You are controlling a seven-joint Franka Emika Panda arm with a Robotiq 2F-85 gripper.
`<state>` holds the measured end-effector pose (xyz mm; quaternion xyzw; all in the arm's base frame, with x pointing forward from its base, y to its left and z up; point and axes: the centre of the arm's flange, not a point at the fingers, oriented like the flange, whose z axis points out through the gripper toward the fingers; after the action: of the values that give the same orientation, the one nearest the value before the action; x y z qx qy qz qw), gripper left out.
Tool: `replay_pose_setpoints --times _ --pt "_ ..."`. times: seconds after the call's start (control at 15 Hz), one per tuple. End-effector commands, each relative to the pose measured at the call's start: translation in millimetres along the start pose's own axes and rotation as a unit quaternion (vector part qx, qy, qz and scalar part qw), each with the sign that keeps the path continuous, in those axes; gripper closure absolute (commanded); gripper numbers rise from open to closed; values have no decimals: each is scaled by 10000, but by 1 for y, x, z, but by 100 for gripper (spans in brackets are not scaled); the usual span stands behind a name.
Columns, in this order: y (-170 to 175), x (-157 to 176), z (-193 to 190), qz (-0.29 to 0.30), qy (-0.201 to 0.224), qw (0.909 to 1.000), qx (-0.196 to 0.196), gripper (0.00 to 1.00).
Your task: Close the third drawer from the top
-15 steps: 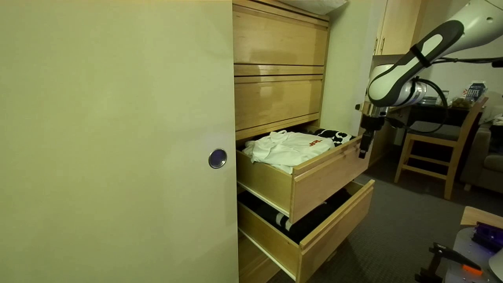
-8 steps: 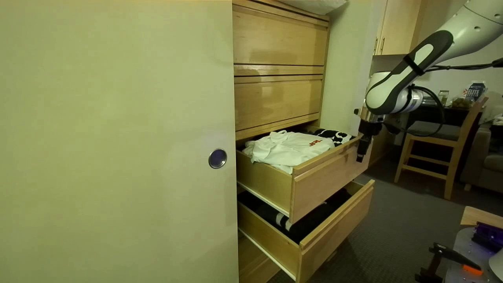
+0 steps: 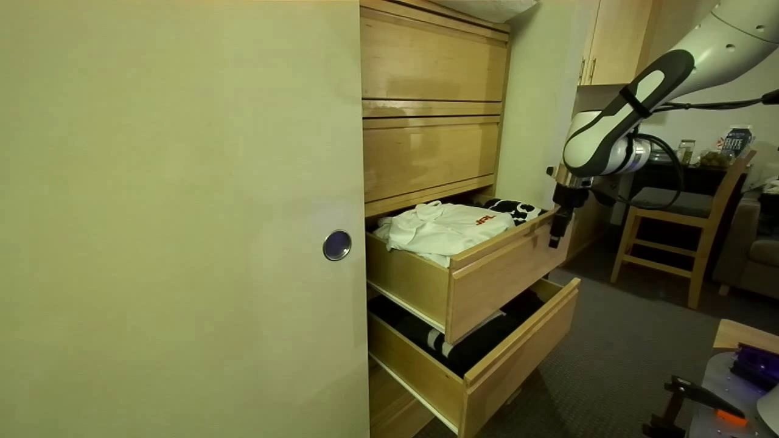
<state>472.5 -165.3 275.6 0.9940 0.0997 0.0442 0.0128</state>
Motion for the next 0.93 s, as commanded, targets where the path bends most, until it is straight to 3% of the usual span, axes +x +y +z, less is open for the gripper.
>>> replay_pose_setpoints --times 0.0,0.4,0.87 --pt "15 25 -9 -242 275 9991 -222 0" --pt "15 49 -37 -374 582 9971 -331 0" --pt "11 59 -36 -553 461 9973 -141 0"
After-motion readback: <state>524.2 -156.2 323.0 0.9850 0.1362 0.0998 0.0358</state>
